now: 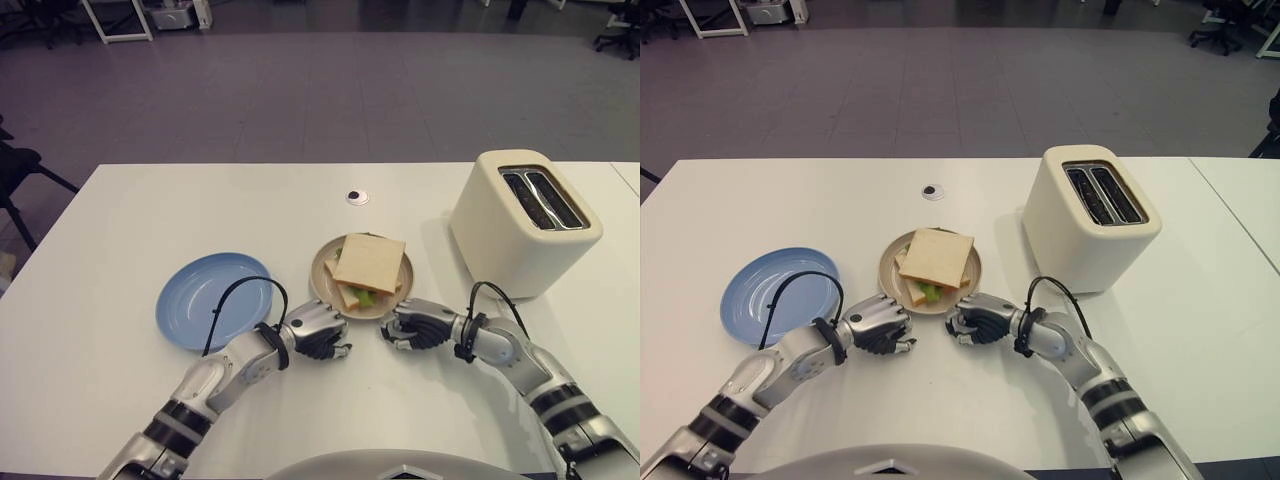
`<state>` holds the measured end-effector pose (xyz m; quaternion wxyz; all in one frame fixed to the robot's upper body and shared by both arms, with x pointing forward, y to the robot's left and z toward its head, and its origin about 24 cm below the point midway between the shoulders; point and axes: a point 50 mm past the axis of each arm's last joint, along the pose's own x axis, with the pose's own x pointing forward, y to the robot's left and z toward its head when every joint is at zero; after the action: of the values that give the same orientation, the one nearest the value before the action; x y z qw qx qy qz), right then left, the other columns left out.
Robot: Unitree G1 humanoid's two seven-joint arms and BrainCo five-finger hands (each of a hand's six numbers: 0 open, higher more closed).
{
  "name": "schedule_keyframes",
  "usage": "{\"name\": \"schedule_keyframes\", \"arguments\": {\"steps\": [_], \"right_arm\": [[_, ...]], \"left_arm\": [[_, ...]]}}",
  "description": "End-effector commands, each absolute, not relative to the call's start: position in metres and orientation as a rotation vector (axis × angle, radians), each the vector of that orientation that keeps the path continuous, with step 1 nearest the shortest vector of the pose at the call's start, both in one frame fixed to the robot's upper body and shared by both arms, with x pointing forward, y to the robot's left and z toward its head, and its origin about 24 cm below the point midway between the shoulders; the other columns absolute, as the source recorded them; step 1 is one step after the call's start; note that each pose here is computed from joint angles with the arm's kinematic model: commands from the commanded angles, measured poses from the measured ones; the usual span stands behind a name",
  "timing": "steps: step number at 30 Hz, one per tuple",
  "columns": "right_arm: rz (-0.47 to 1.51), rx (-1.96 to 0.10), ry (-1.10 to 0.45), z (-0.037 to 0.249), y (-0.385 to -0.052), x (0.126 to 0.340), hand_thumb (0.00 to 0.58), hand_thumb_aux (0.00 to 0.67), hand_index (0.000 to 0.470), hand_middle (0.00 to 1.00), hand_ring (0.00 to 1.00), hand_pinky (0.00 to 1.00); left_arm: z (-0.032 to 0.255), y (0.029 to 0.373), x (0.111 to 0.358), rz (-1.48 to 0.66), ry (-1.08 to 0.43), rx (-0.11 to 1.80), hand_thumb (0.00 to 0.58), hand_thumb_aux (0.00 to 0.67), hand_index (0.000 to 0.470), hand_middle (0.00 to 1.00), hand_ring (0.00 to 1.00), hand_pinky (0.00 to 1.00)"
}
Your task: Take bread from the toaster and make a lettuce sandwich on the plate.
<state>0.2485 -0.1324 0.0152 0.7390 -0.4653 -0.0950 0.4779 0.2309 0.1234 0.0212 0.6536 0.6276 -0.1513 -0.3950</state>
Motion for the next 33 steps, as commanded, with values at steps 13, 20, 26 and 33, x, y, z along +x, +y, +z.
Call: {"name": "schedule_keyframes", "arguments": {"steps": [13,20,26,33], "right_arm": [[0.96,-0.502,-0.412,0.06,-0.16,0.178,0.0,0.0,0.0,0.43,0.43,0.43],[0.757,-0.094,-0.45,0.076,-0.159,0.192,0.0,0.0,0.0,0.0,0.0,0.0],[0.692,0.024,-0.448,0.085,-0.172,0.203,0.0,0.0,0.0,0.0,0.0,0.0],[0.69,0.189,-0.476,0.097,-0.186,0.208,0.0,0.0,0.0,0.0,0.0,0.0]], "left_arm": [[0.07,0.126,0.138,-0.754,-0.406,0.562,0.363,0.26,0.182,0.26,0.26,0.26],[0.073,0.141,0.166,-0.621,-0.369,0.177,0.0,0.0,0.0,0.0,0.0,0.0],[0.072,0.149,0.169,-0.576,-0.37,0.166,0.0,0.0,0.0,0.0,0.0,0.0],[0.079,0.154,0.17,-0.538,-0.405,0.113,0.0,0.0,0.0,0.0,0.0,0.0]]}}
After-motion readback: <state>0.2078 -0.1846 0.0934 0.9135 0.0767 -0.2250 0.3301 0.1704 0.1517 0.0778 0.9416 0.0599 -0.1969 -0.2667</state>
